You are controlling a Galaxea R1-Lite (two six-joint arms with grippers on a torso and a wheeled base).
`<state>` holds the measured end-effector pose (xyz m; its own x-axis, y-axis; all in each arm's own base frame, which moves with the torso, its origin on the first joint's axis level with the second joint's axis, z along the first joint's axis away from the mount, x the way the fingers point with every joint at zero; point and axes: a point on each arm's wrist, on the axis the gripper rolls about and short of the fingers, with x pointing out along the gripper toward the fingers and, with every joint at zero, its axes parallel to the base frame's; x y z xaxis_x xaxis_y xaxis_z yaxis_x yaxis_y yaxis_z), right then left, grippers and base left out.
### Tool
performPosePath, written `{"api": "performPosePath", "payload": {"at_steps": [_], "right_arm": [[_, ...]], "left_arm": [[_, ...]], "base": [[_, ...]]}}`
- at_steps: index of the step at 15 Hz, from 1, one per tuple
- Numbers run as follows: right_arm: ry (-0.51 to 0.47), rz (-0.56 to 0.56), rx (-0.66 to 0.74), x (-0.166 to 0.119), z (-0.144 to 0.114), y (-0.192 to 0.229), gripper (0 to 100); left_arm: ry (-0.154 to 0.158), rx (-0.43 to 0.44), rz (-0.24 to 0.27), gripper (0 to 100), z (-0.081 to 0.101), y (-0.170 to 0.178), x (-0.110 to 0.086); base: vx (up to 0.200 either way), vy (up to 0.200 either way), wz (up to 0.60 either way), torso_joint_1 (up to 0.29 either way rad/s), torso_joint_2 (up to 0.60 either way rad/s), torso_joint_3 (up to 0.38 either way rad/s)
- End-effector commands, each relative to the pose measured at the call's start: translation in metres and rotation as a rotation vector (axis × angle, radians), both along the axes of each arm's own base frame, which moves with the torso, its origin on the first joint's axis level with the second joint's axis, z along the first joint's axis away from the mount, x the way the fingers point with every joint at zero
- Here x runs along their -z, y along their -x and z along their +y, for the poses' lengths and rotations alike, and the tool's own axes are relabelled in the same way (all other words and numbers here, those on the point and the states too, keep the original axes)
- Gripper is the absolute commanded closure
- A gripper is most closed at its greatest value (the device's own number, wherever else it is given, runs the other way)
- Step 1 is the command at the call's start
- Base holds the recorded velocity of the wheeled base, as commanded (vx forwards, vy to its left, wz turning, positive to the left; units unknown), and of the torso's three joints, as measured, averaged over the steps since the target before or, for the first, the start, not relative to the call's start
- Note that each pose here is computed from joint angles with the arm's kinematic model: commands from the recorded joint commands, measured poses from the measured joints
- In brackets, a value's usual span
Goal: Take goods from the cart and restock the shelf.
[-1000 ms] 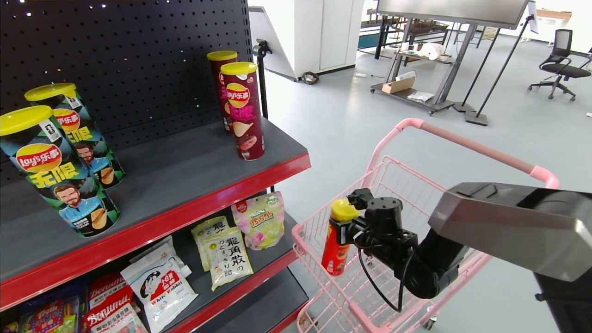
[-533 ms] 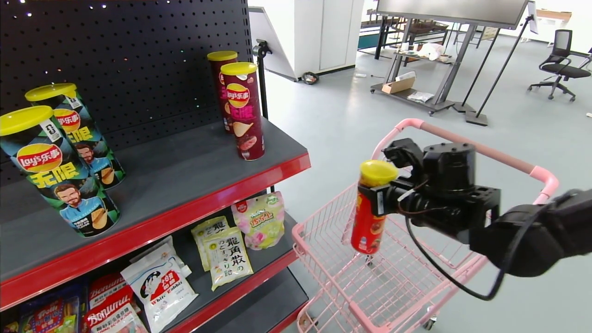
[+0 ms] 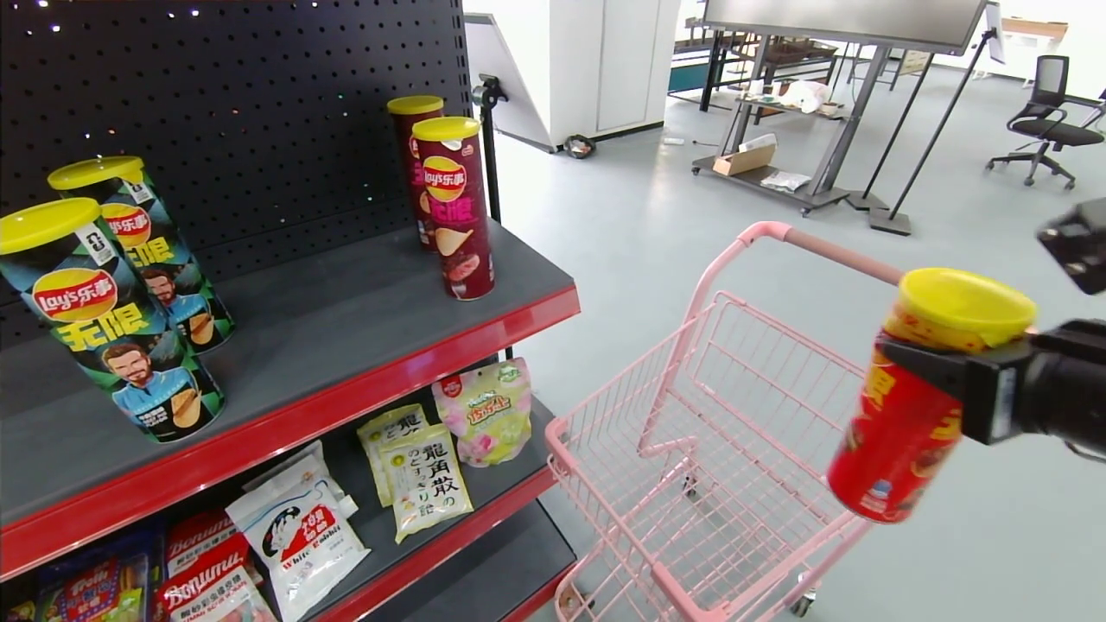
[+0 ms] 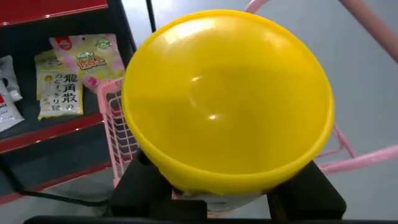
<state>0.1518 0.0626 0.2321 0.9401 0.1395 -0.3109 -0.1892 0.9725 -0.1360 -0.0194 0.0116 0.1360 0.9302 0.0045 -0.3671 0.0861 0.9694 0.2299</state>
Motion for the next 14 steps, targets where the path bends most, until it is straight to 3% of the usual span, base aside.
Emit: {"api": "performPosePath", "payload": {"at_steps": [1, 2, 4, 9, 14], "right_arm": [[0.041, -0.049, 0.073, 0.005, -0.042, 0.071, 100], [0.058, -0.04, 0.066, 0.008, -0.046, 0.085, 100], [0.067, -0.033, 0.076, 0.013, -0.052, 0.103, 100], [0.071, -0.032, 0.15, 0.019, -0.058, 0.11, 100], [0.075, -0.017, 0.144, 0.02, -0.057, 0.106, 100]], "left_arm": [[0.023, 0.002, 0.038, 0, 0.0, -0.001, -0.008], [0.076, 0.017, 0.044, 0, -0.001, -0.002, -0.011], [0.119, 0.017, 0.055, 0, -0.002, -0.002, -0.009], [0.111, 0.022, 0.066, 0, -0.002, -0.003, -0.008], [0.111, 0.022, 0.067, 0, -0.002, -0.003, -0.006]], "base": [[0.0, 0.0, 0.0, 0.0, 0.0, 0.0], [0.0, 0.0, 0.0, 0.0, 0.0, 0.0], [0.0, 0.0, 0.0, 0.0, 0.0, 0.0], [0.0, 0.0, 0.0, 0.01, -0.02, -0.011], [0.0, 0.0, 0.0, 0.154, -0.37, -0.22]]}}
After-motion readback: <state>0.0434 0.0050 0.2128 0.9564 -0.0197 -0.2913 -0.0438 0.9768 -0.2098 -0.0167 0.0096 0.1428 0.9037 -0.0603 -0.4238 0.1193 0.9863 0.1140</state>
